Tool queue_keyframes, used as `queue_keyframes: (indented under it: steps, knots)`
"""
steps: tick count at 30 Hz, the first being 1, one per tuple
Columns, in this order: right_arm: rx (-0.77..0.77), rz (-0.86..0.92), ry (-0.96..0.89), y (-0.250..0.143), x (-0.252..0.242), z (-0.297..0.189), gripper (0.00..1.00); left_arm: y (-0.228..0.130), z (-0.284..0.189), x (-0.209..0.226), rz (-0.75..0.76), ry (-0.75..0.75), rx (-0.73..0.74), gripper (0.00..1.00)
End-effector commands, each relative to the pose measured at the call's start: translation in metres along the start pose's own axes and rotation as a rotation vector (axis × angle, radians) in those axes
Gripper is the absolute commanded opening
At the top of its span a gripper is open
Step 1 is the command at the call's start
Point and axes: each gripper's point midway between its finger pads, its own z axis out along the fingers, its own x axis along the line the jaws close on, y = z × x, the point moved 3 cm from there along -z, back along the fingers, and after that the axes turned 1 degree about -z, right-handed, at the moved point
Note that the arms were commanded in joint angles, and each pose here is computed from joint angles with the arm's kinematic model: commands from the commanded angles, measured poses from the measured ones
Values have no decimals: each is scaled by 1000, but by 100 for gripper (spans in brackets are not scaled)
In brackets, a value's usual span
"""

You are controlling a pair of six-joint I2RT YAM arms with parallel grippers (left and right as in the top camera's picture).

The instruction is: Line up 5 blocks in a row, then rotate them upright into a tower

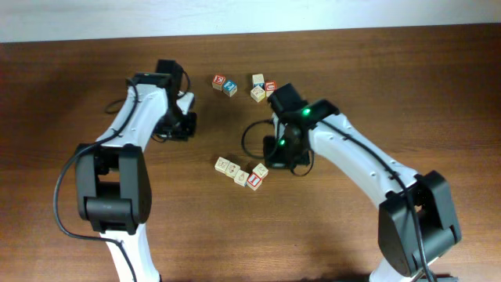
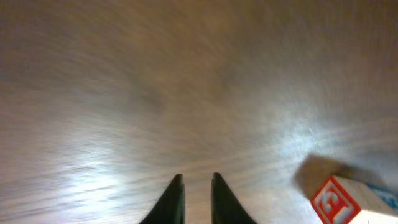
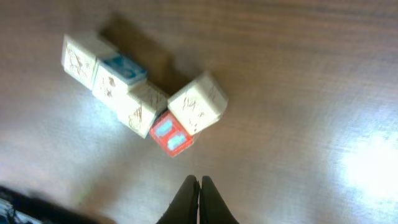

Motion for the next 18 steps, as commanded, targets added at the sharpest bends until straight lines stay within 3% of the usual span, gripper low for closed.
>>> queue_keyframes:
  steps: [1, 7, 18]
  knots:
    - [87, -68, -38, -32, 18, 20, 4, 9, -4, 21, -92, 12, -40, 24]
    - [60, 3, -165, -52, 16, 46, 4, 17, -5, 48, -152, 17, -88, 27]
    - [51, 36, -127, -37, 15, 75, 4, 17, -4, 49, -155, 15, -85, 29]
